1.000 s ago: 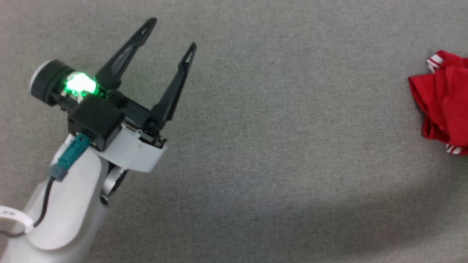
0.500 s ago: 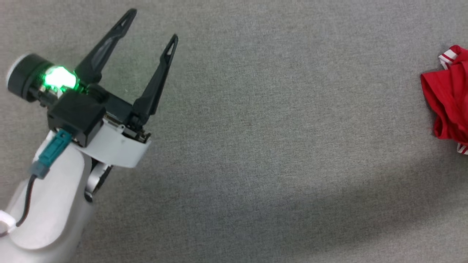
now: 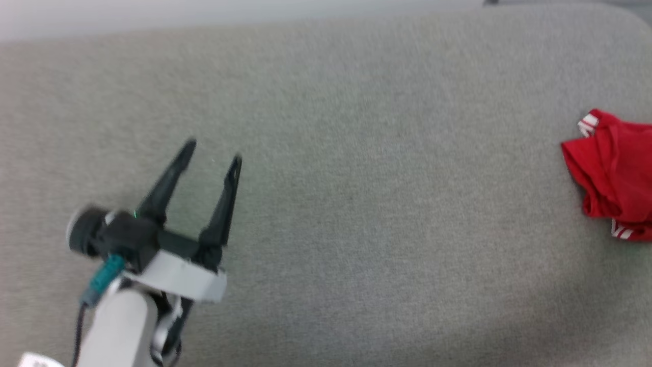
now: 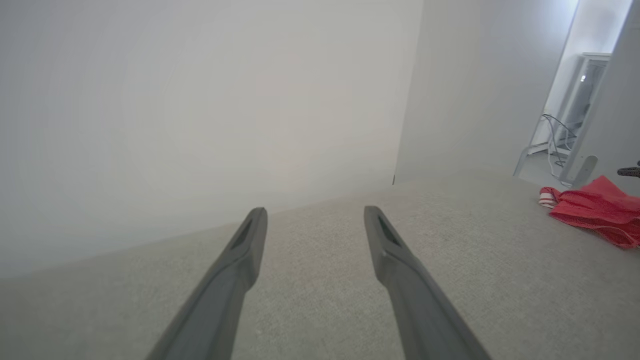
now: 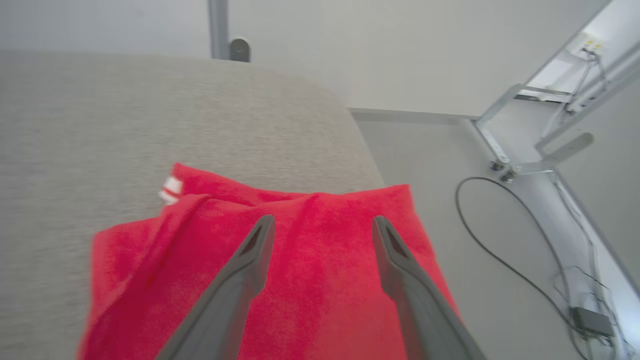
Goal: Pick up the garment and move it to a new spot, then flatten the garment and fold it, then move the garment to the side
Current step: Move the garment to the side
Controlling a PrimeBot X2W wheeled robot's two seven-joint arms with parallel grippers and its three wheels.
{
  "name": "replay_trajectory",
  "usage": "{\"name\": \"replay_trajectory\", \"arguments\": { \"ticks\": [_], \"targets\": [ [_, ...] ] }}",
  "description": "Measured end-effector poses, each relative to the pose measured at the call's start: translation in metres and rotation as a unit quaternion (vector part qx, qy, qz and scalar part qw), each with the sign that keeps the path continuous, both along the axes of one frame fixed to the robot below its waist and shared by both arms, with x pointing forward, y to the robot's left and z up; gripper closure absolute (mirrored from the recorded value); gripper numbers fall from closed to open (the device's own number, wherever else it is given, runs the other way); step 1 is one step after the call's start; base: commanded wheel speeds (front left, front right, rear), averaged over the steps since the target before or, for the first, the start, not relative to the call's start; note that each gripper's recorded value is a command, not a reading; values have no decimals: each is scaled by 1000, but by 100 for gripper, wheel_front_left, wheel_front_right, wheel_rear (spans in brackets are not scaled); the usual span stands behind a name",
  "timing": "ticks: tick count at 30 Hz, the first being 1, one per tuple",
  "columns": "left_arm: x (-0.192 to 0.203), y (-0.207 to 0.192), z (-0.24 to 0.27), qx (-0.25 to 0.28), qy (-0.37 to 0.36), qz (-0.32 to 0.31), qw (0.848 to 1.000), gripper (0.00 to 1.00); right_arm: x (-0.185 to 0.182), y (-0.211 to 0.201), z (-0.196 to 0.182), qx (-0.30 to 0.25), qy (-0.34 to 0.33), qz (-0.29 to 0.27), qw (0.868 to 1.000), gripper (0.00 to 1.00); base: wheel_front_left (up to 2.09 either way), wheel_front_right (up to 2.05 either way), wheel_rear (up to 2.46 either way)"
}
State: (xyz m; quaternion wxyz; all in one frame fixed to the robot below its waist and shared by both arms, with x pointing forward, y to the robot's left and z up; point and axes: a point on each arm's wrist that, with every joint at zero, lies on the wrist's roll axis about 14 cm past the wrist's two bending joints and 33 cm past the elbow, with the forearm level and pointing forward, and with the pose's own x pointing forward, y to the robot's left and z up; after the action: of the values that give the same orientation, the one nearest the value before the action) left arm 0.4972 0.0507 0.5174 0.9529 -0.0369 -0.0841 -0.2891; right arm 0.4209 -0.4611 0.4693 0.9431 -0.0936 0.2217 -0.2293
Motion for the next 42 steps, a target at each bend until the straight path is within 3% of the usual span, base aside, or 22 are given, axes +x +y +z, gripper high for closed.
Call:
{"name": "replay_trajectory", "arguments": {
  "ticks": [5,8,13,19,23,30,42],
  "targets": [
    [-34,26,-10,-8,40,47,998,0,16,73,-6,52,-38,81,995,0,0,0,0],
    [-55,45,-18,-7,61,78,995,0,24,110,8,53,-83,141,985,0,0,0,0],
    [-82,86,-20,-13,76,140,987,0,25,170,22,83,-142,216,963,0,0,0,0],
    [-109,126,-13,-16,70,198,978,0,20,223,51,126,-213,266,932,0,0,0,0],
    [-124,140,-8,-22,65,220,973,0,7,239,57,155,-239,273,919,0,0,0,0],
    [-146,150,-3,-34,55,237,969,0,-25,241,53,187,-264,257,910,0,0,0,0],
    [-188,156,-11,-35,61,247,967,0,-86,237,48,191,-272,226,916,0,0,0,0]
  ]
}}
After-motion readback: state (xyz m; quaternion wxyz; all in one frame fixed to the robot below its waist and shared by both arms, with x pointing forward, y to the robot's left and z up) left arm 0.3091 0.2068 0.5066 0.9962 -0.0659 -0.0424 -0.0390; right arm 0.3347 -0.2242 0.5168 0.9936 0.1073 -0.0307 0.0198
